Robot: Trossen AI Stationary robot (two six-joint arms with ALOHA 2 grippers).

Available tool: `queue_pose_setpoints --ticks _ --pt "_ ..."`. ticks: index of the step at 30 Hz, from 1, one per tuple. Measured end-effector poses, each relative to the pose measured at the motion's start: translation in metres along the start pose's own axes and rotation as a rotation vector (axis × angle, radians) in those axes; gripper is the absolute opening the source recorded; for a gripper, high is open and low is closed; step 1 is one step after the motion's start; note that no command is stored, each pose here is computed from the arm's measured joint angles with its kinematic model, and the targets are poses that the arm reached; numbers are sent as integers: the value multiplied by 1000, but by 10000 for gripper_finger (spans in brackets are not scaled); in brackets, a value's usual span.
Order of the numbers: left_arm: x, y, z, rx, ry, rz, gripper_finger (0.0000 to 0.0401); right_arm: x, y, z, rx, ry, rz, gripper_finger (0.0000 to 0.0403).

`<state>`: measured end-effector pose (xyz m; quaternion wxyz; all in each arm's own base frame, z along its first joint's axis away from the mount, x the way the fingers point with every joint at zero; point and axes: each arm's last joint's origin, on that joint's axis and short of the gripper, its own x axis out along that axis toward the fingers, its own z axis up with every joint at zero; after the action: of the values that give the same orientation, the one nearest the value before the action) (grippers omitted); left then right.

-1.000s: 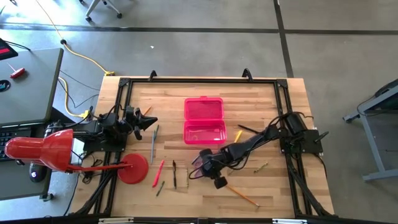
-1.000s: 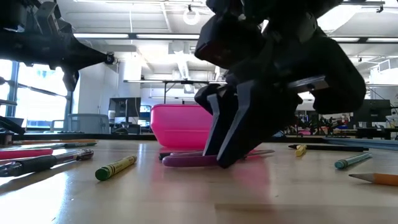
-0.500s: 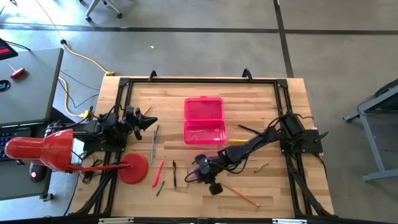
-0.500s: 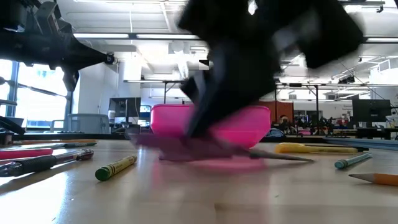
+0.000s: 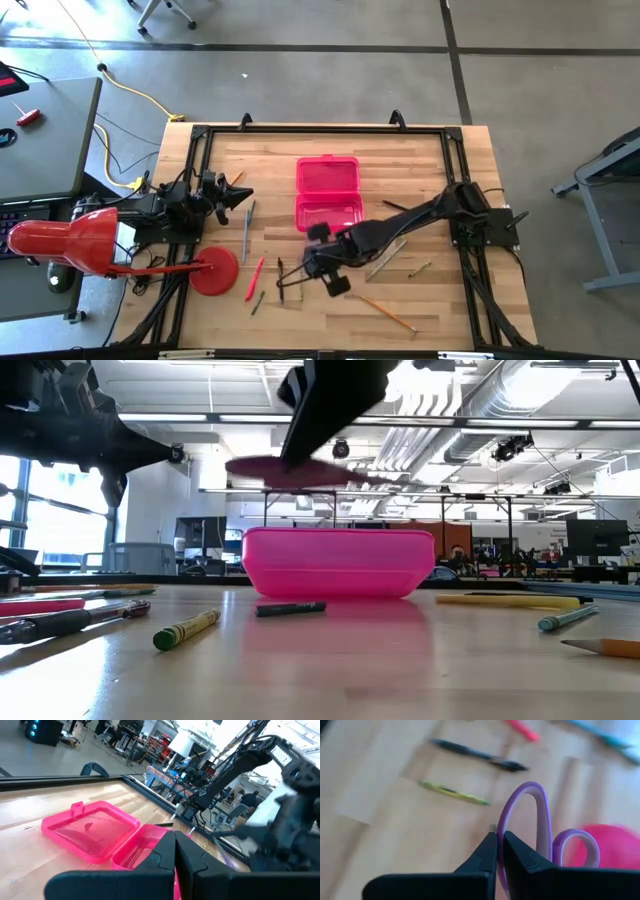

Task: Pick & place school supplies into a supply box
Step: Put the purple scissors into the pink supply box

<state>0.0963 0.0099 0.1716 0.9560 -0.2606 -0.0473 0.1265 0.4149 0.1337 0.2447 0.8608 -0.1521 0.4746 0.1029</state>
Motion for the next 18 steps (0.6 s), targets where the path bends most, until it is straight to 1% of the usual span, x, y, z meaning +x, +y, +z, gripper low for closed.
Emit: queue_pose_setpoints --ticks 4,7,10,13,16,18 --pt "0 0 0 0 0 0 33 -16 -14 9 -87 14 -95 2" --pt "0 0 0 0 0 0 33 -18 -30 11 -127 4 -118 4" --pt "0 0 0 0 0 0 33 -12 -50 4 -101 20 -100 2" --pt "0 0 0 0 0 0 33 -6 -68 -5 -66 47 -111 3" --pt "0 0 0 0 0 0 33 2 -82 -14 -41 61 -122 2" --pt "0 0 0 0 0 0 33 9 -90 -22 -21 72 -105 2"
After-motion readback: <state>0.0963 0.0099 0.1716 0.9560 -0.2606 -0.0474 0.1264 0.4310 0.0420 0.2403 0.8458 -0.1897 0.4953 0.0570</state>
